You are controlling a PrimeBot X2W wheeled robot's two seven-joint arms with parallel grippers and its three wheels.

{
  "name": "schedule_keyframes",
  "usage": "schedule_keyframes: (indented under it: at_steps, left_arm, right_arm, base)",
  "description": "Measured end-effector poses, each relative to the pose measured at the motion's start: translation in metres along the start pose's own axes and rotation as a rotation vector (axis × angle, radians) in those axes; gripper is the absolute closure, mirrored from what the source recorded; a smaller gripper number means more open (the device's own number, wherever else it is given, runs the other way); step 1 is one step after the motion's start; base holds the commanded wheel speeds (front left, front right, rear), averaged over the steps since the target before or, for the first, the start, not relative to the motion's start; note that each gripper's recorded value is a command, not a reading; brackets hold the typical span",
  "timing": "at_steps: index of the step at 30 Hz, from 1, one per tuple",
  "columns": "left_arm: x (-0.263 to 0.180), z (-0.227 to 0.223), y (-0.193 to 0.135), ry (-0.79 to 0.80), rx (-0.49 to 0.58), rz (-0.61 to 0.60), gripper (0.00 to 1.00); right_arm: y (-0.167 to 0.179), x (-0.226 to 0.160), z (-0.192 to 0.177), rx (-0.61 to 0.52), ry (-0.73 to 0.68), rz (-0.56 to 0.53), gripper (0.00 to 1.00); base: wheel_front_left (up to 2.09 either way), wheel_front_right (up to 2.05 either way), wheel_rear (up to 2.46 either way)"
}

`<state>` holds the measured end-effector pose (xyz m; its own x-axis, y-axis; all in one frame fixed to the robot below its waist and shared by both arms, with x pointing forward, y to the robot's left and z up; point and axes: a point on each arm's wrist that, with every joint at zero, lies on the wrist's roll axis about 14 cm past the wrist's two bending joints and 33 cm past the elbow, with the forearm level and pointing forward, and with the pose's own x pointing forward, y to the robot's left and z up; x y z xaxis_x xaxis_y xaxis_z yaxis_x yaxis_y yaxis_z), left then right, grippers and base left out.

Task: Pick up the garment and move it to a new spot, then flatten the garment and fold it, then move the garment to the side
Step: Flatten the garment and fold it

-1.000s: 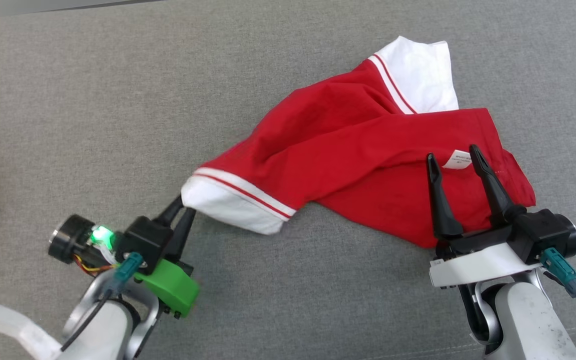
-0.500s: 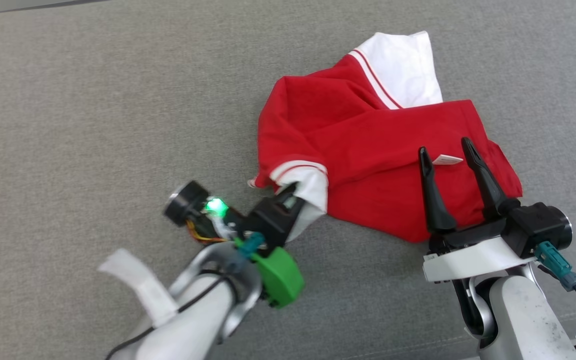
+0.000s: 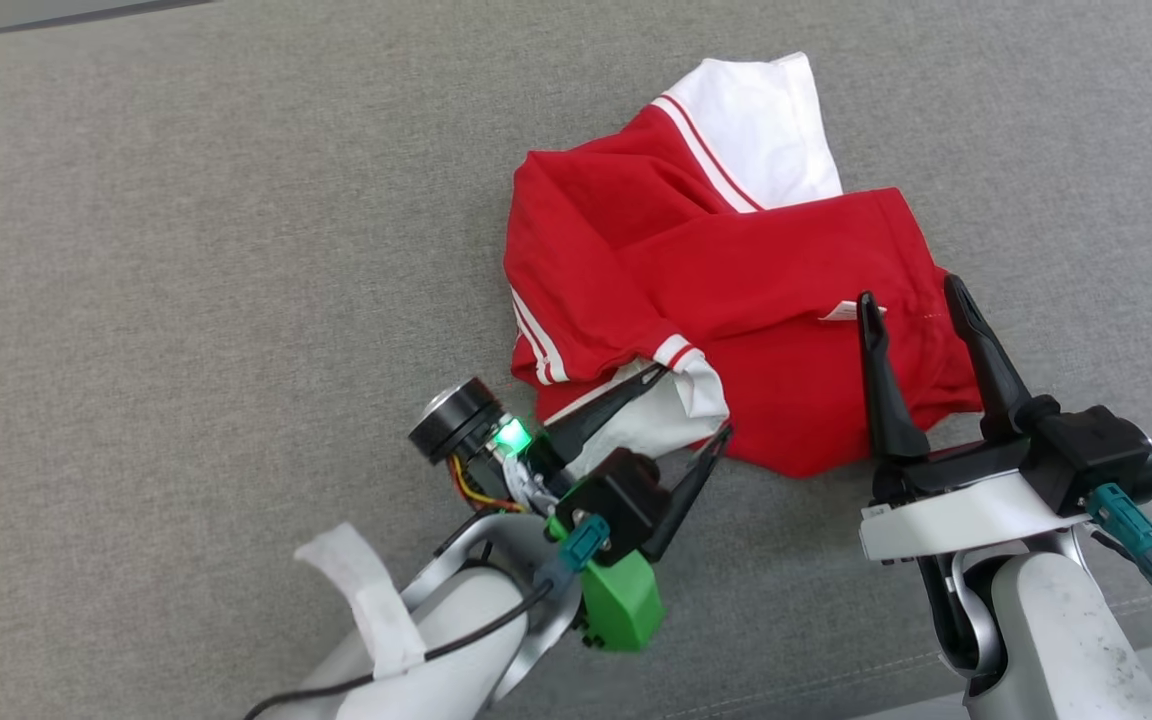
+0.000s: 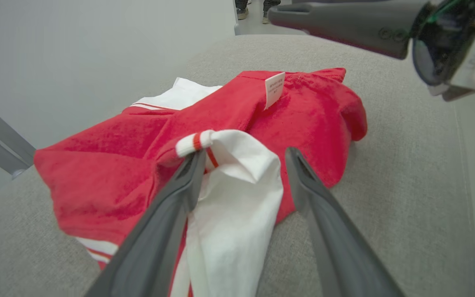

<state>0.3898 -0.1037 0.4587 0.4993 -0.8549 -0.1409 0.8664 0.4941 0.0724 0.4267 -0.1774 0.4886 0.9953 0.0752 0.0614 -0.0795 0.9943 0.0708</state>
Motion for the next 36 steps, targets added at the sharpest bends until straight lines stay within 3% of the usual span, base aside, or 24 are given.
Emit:
schedule_keyframes:
  at_steps: [9, 16, 21, 23, 24, 30, 36]
  left_arm:
    - [-0.024, -0.001, 0.027, 0.053, -0.021, 0.113, 0.00]
    - [-0.032, -0.044, 0.007, 0.264, -0.070, 0.048, 0.00]
    - [-0.040, -0.063, 0.005, 0.319, -0.100, 0.054, 0.00]
    - [-0.040, -0.063, 0.004, 0.312, -0.112, 0.056, 0.61]
    - [-0.039, -0.063, 0.004, 0.306, -0.119, 0.057, 1.00]
    - [-0.031, -0.035, 0.006, 0.151, -0.240, 0.075, 1.00]
    - [-0.044, 0.034, 0.064, -0.204, -0.532, 0.252, 1.00]
  right_arm:
    - [0.014, 0.004, 0.003, 0.015, -0.013, 0.040, 0.00]
    - [0.010, 0.002, 0.005, 0.004, -0.015, 0.029, 0.00]
    - [0.006, -0.001, 0.004, 0.000, -0.010, 0.016, 0.00]
    - [0.005, -0.003, 0.002, 0.000, -0.004, 0.013, 0.00]
    - [0.005, -0.003, 0.002, 0.000, -0.003, 0.013, 0.00]
    - [0.006, -0.002, 0.004, -0.003, -0.008, 0.017, 0.00]
    - [0.014, -0.001, 0.005, -0.007, -0.013, 0.040, 0.00]
  base:
    - [0.00, 0.00, 0.00]
    - [0.00, 0.00, 0.00]
    - [0.00, 0.00, 0.00]
    - [0.00, 0.00, 0.00]
    - [0.00, 0.00, 0.00]
    - [0.00, 0.00, 0.00]
    - [0.00, 0.00, 0.00]
